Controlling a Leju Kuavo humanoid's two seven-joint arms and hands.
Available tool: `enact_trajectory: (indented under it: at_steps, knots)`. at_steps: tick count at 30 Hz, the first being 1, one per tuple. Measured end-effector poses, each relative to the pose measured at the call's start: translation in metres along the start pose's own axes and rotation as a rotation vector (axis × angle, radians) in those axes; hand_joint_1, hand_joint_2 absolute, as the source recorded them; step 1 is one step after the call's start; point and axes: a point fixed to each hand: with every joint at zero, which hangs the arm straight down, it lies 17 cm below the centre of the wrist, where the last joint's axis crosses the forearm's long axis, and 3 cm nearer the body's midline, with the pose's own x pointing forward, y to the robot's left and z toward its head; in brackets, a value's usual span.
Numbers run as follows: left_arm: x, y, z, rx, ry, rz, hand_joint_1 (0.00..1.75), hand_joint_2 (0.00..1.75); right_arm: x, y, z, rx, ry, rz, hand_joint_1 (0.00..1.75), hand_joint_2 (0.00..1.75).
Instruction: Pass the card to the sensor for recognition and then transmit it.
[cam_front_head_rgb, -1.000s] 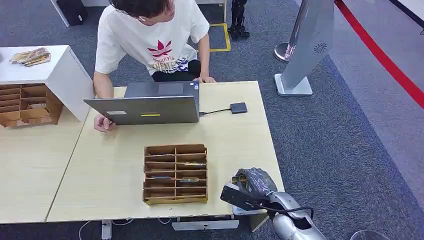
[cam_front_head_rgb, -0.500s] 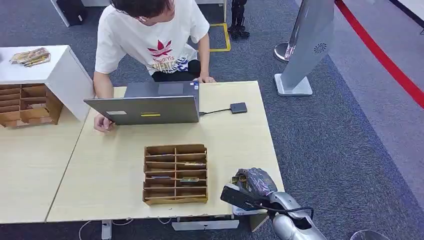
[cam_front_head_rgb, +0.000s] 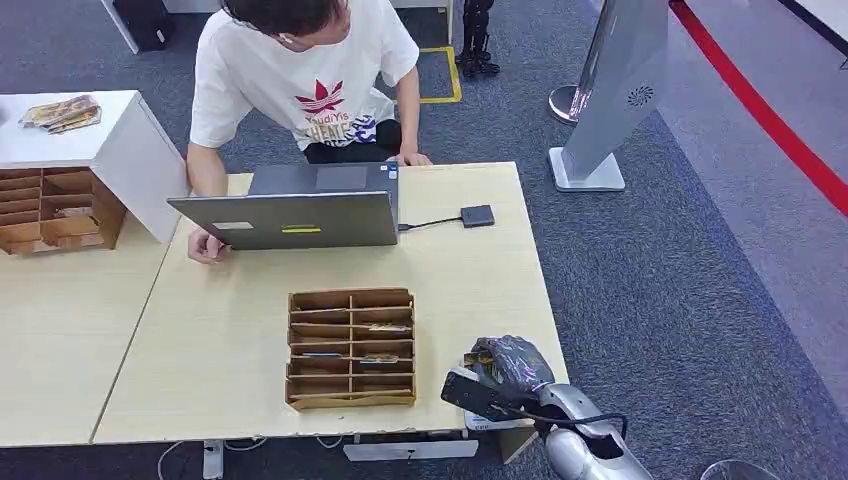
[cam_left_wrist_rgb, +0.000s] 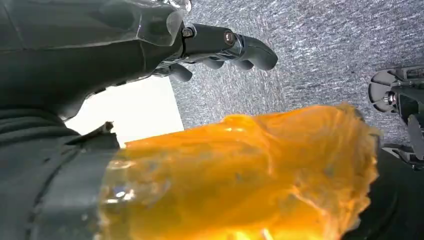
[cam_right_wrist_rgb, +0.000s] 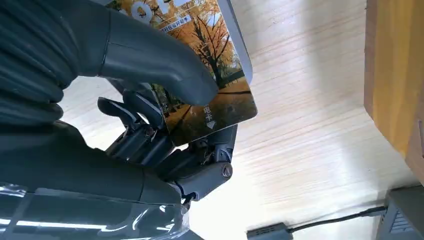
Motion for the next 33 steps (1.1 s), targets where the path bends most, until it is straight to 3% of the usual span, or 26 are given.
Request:
enact_trajectory:
  at_steps: [33]
  knots:
    - [-0.0009, 0.0, -0.0001, 0.001, 0.001, -0.006, 0.0, 0.0, -0.0005, 0.001, -0.0001, 0.002, 0.001, 0.006, 1.75, 1.75]
